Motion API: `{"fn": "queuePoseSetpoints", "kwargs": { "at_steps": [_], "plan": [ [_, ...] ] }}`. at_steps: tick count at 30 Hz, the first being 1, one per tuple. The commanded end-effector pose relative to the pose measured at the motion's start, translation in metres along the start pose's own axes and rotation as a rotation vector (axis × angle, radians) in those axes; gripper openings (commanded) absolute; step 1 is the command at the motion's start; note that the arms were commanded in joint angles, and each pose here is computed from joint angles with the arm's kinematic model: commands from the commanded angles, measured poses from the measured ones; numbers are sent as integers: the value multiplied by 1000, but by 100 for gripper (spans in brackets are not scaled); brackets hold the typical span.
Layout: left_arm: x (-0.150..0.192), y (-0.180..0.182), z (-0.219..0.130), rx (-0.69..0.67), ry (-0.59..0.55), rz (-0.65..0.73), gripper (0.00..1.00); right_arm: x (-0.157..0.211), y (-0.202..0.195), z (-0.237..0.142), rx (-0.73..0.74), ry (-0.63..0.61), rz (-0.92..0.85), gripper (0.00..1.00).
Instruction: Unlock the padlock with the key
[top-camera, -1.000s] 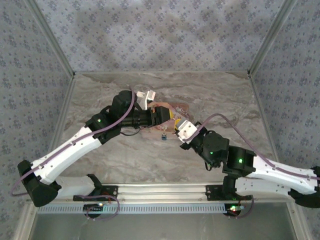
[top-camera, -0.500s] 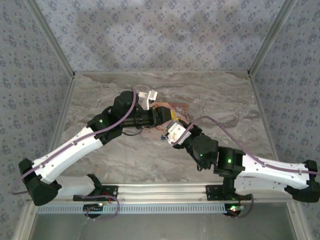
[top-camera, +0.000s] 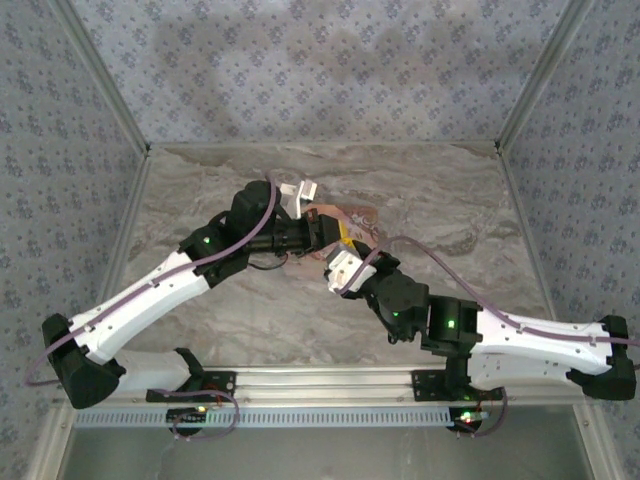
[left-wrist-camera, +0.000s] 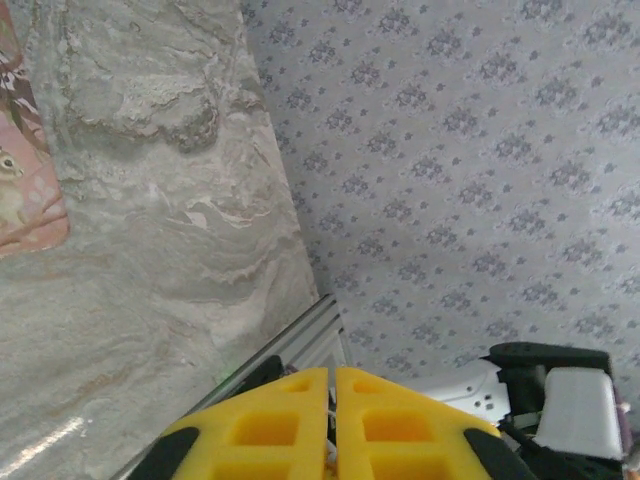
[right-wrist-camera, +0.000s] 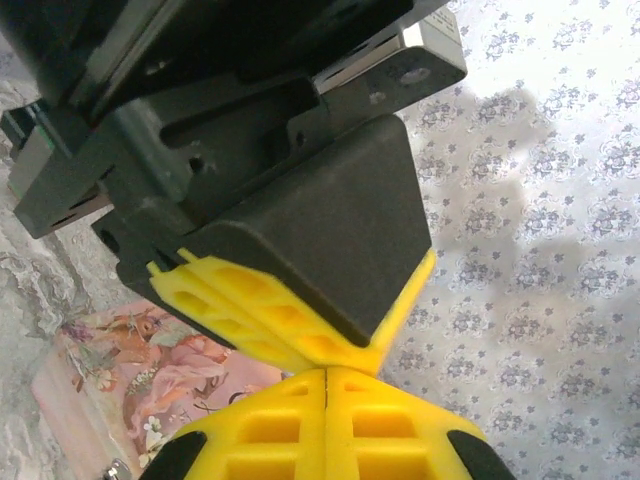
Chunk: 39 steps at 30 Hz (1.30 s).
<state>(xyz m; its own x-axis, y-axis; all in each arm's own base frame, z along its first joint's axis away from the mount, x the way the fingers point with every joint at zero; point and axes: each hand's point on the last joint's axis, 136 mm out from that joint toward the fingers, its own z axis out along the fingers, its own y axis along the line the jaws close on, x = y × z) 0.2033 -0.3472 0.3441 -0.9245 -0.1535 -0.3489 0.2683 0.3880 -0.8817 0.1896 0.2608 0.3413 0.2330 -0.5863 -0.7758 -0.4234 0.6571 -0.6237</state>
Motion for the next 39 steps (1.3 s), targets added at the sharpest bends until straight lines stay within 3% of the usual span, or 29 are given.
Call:
{"fn": "queuePoseSetpoints", "kwargs": {
  "at_steps": [1,4,8,14,18,22,25,29,35,39],
  "plan": [
    [0,-13,-3,32,2,19,1,-4,-3,-1,18,-11,12,0],
    [0,-13,-4,29,-5,31,0,-4,-2,0,12,-4,20,0],
    [-5,-7,-10,-23,-33,88,0,0,-5,-5,-30,5,129,33],
    [-13,10,-19,-118,-86,245,0,38,-21,-12,-172,40,474,45],
    [-13,24,-16,-123,-128,310,0,60,-31,-10,-275,64,739,48],
    [-12,28,-12,-110,-141,359,0,64,-25,0,-437,95,966,45],
    [-14,24,-11,-86,-157,395,0,53,-23,11,-594,31,1151,38],
    [-17,15,-12,-40,-200,419,0,41,-21,20,-717,-49,1327,37],
    [-20,-3,-17,69,-269,420,0,27,-31,15,-734,-204,1480,52],
    [-17,-13,-17,119,-282,429,0,18,-38,7,-748,-297,1532,54]
  ]
}}
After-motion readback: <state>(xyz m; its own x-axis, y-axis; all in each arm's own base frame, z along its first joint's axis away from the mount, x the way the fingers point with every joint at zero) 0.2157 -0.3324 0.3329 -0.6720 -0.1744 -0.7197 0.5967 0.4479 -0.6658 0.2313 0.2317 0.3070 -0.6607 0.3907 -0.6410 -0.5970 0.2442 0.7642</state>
